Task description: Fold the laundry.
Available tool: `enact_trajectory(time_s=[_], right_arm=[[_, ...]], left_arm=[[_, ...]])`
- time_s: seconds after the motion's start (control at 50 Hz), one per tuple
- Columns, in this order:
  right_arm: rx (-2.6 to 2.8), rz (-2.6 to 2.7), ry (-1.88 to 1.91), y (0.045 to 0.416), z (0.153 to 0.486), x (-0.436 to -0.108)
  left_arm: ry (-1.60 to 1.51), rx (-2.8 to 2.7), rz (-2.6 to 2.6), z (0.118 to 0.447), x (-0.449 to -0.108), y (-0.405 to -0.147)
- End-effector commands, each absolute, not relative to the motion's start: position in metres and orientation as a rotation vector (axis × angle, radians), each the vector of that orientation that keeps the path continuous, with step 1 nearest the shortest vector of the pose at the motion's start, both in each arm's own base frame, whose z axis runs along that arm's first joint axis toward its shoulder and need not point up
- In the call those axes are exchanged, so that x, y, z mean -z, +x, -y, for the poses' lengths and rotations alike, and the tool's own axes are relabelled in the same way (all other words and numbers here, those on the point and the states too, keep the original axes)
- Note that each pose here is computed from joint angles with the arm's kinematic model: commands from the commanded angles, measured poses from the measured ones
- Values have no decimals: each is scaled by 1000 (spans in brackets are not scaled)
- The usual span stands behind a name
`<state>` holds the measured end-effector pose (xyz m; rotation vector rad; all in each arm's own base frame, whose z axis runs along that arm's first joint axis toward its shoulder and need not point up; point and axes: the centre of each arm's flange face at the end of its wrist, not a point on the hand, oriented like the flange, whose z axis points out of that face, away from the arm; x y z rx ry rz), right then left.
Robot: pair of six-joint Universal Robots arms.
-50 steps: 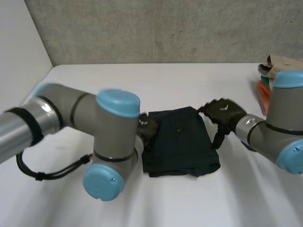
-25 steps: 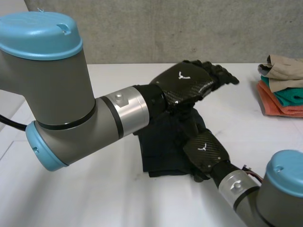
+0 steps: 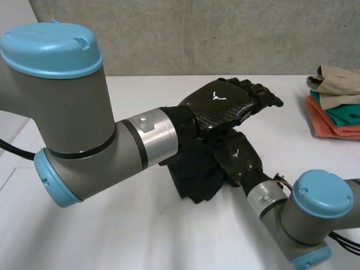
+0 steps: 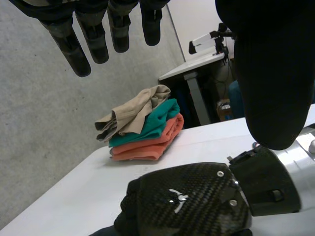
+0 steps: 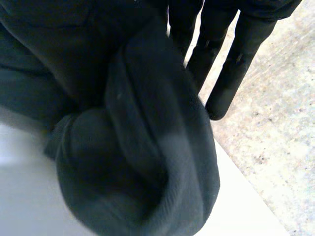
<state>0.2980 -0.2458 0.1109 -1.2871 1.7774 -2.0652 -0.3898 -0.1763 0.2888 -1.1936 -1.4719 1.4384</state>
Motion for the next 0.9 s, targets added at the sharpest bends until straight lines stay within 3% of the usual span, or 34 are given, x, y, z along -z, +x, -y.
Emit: enact_trajectory(time_s=[0.02,0.16,0.28,0.34,0.42,0.56,0.6,0.7,0.84,0.9], right_arm=[[2127,-1732,-1265,306,262,-122],[2275,-1613,-1194,315,287,-160],[2522,-1474,-966,295,335,-236],[2636,-1426,-824,276,363,-269],[2784,-1398,-609,223,405,-306],[2939,-1348,-408,142,448,-342],[2954,-1374,-331,106,467,-338],[2859,-1524,-309,49,507,-283],[2566,-1798,-470,-27,533,-157],[2462,-1819,-549,-33,531,-127]], left_arm=[[-1190,-1440,1477,177,-288,-389],[-1156,-1513,1493,186,-299,-384],[-1103,-1634,1436,193,-327,-377],[-1041,-1701,1401,195,-343,-374],[-969,-1737,1374,196,-357,-370],[-952,-1717,1373,194,-357,-370],[-954,-1710,1379,193,-355,-370],[-962,-1688,1400,193,-346,-372],[-976,-1647,1439,190,-332,-372],[-979,-1640,1447,190,-329,-372]])
